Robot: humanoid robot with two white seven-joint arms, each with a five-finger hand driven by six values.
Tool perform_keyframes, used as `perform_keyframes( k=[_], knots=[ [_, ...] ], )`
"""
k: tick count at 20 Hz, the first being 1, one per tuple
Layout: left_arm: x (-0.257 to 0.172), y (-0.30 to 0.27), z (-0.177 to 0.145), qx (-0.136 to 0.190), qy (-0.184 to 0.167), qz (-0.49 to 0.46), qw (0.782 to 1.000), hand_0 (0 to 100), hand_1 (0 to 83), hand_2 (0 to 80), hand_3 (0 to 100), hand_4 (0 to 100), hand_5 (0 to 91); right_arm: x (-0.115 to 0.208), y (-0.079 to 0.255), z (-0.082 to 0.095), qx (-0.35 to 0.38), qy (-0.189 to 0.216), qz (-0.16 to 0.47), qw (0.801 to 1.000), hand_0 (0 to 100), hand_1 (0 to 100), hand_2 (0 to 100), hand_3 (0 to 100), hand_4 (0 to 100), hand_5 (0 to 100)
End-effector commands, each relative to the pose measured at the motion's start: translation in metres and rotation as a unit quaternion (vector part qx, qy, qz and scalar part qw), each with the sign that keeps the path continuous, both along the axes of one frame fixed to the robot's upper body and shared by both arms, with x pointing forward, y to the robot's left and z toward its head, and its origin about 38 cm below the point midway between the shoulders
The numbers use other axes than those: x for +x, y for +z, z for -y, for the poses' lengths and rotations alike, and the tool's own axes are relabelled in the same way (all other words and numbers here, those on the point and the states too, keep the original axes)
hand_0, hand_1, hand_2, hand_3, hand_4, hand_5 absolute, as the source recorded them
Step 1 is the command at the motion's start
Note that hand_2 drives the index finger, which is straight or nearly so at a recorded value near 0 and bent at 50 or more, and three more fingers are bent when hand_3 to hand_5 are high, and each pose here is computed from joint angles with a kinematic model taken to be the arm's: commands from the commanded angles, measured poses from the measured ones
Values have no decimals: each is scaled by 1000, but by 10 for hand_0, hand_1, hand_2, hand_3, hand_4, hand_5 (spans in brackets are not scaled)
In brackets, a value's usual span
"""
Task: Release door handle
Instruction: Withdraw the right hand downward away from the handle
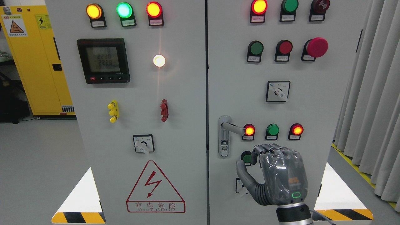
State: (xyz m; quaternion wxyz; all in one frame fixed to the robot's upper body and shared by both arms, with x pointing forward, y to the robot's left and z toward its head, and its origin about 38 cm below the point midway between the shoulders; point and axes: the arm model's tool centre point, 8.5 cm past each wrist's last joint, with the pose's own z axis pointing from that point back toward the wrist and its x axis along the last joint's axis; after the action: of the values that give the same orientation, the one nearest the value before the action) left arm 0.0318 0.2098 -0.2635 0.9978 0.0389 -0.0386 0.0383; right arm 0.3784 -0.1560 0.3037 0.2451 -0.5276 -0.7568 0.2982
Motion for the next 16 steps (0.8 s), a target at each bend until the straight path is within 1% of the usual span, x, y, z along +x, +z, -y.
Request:
perform_keyframes(
  k=[1, 2, 3, 4, 5, 6, 8, 10, 13, 16],
  knots=[
    [4, 0, 0, -1, 0, 7, 1000, 120, 556, 0, 0, 0, 0, -16, 9, 52, 31, -27, 33, 999, 498, 426, 300, 393, 473, 386],
    [4, 0, 0, -1, 0, 7, 1000, 120, 556, 0, 0, 0, 0, -17, 9, 53, 30, -25, 38, 999, 501, 419, 165, 219, 265, 153],
    [4, 0, 0, -1, 0, 7, 1000, 120, 556, 0, 0, 0, 0, -18, 10, 53, 33, -20, 44, 998, 501, 419, 165, 219, 265, 153],
    [4, 0, 0, -1, 0, 7, 1000, 120, 556, 0, 0, 0, 0, -19, 11, 53, 43, -9, 49, 998, 508, 417, 145, 192, 225, 110],
    [4, 0, 0, -1, 0, 7, 1000, 120, 556, 0, 0, 0, 0, -20, 11, 53, 54, 4, 51, 997, 515, 412, 79, 94, 93, 0],
    [4, 0, 0, -1, 0, 7, 1000, 120, 556, 0, 0, 0, 0, -21, 12, 51, 63, 15, 52, 997, 515, 412, 79, 94, 93, 0],
    [4, 0, 0, -1, 0, 7, 1000, 120, 556, 0, 0, 0, 0, -21, 12, 50, 67, 22, 54, 996, 536, 403, 8, 15, 0, 0],
    [4, 0, 0, -1, 0, 7, 1000, 120, 556, 0, 0, 0, 0, -21, 12, 49, 66, 24, 53, 996, 549, 401, 0, 0, 0, 0],
    [4, 0, 0, -1, 0, 7, 1000, 120, 556, 0, 0, 0, 0, -23, 3, 45, 65, 30, 44, 996, 567, 392, 0, 0, 0, 0],
    [4, 0, 0, -1, 0, 7, 1000, 120, 556, 0, 0, 0, 0, -23, 3, 44, 65, 32, 43, 996, 581, 383, 0, 0, 0, 0]
  ],
)
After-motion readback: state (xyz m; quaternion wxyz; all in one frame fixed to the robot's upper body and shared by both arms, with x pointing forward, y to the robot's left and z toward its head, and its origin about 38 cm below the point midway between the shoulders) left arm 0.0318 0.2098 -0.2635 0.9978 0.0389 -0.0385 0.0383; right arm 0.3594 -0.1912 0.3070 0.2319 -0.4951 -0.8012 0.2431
